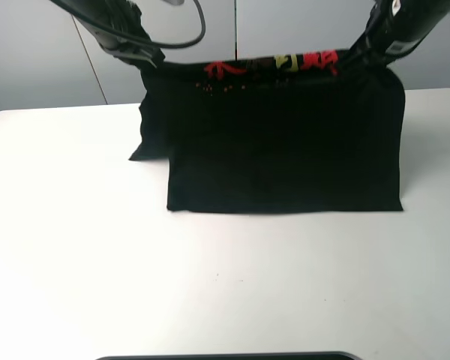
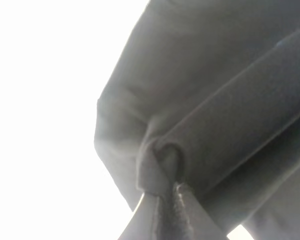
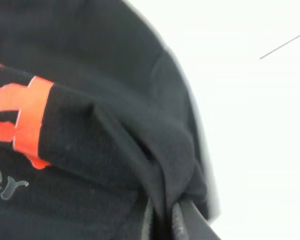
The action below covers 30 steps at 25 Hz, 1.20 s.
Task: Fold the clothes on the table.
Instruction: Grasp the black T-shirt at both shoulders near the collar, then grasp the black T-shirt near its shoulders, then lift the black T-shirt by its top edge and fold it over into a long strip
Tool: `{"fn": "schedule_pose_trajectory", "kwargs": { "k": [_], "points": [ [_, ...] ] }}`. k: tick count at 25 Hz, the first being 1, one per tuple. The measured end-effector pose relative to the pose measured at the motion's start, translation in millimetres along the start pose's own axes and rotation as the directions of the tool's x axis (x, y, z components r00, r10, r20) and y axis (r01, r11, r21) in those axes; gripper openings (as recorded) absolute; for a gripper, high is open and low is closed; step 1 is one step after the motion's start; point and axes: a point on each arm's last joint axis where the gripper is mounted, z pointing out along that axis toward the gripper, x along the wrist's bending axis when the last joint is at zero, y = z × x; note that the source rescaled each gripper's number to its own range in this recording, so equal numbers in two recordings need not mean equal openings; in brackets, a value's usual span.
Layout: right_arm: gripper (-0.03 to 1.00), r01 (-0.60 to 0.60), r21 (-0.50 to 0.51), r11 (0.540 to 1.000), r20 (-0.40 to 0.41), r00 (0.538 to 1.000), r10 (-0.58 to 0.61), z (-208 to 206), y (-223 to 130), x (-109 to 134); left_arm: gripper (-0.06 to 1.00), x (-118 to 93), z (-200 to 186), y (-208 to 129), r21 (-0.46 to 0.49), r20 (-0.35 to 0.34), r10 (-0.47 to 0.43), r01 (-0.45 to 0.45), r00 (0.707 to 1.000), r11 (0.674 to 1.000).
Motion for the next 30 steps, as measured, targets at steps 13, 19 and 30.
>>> {"fn": "schedule_pose_trajectory", "kwargs": {
  "k": [13, 19, 30],
  "points": [
    [0.00, 0.051, -0.018, 0.999, -0.009, 0.999, -0.051, -74, 17, -26, 0.00, 2, -62, 27, 0.069, 0.081, 0.072, -0.078, 0.994, 0.995],
    [0.00, 0.105, 0.115, 0.988, -0.133, 0.987, -0.089, -76, -28, -7, 0.00, -12, -50, 11, 0.122, 0.197, 0.064, -0.089, 0.978, 0.989],
    [0.00, 0.193, 0.367, 0.910, -0.421, 0.907, -0.022, -86, -90, 27, 0.00, -44, -33, -62, 0.341, 0.323, -0.017, -0.100, 0.946, 0.935]
  ]
}}
